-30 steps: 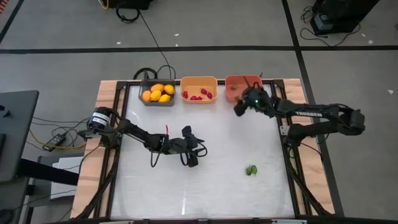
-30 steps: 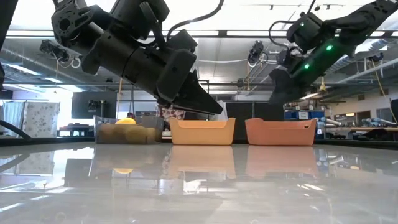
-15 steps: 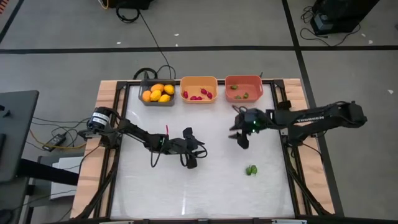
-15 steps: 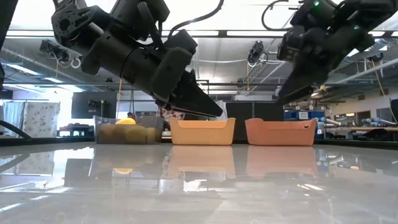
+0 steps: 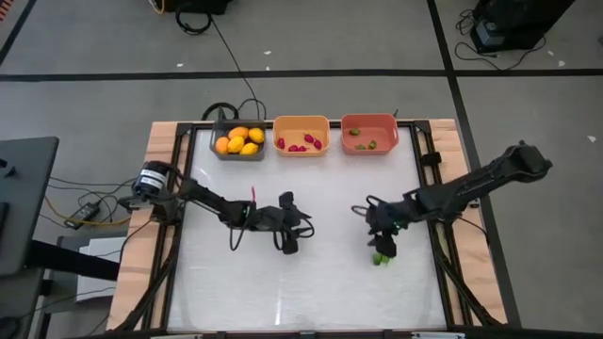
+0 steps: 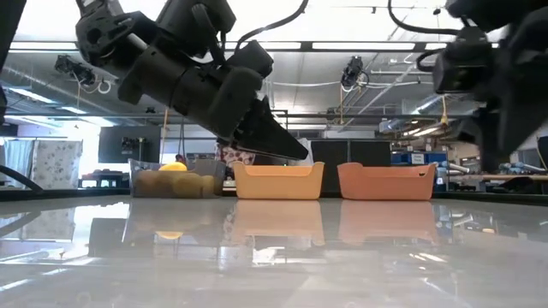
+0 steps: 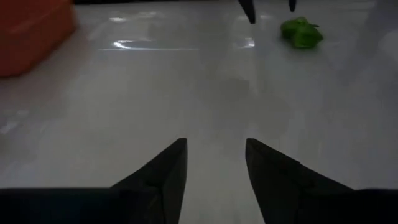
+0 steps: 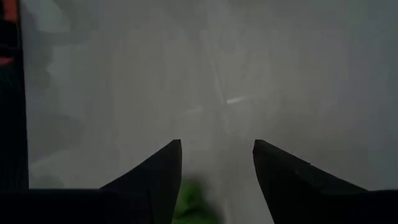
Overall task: Sort produce into baskets
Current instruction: Put the green chili pepper into the orange bin
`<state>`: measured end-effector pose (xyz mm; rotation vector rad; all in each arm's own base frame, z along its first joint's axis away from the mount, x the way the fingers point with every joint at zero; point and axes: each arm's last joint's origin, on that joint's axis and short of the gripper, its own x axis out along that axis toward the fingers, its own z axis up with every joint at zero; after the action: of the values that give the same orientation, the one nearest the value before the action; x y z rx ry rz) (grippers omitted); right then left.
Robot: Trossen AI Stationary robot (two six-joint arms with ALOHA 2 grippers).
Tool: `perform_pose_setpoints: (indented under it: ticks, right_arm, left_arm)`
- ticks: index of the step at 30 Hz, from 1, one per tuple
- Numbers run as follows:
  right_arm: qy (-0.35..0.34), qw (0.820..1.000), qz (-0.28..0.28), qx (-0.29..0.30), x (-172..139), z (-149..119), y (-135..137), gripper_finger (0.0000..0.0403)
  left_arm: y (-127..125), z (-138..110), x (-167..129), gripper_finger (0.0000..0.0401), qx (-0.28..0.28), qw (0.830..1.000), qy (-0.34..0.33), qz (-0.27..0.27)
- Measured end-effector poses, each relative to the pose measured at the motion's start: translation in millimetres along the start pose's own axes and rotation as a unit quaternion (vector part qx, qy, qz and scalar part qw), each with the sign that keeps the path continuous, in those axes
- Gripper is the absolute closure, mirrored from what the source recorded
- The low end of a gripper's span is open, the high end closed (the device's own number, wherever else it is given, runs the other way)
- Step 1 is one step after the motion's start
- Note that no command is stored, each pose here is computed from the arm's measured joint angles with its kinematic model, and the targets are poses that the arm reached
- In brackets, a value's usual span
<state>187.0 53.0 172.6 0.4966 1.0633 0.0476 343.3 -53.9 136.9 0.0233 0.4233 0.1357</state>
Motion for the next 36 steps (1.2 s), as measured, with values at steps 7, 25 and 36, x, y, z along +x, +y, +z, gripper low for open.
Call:
perform_pose_setpoints:
  ticks: [7, 25, 36]
  right_arm:
    - [0.028, 0.998, -0.003, 0.048, 2, -18, 17, 0.0193]
    - [0.095, 0.991, -0.029, 0.089, 22, -51, 41, 0.0198]
    - [0.079, 0.994, -0.054, 0.059, 25, -60, 46, 0.0218]
  left_arm:
    - [14, 9, 7, 0.0231, -0.010, 0.998, -0.004, -0.063]
    - [28, 16, 11, 0.0231, -0.042, 0.998, -0.027, -0.042]
    - [7, 27, 9, 0.0231, -0.022, 0.998, -0.041, -0.044]
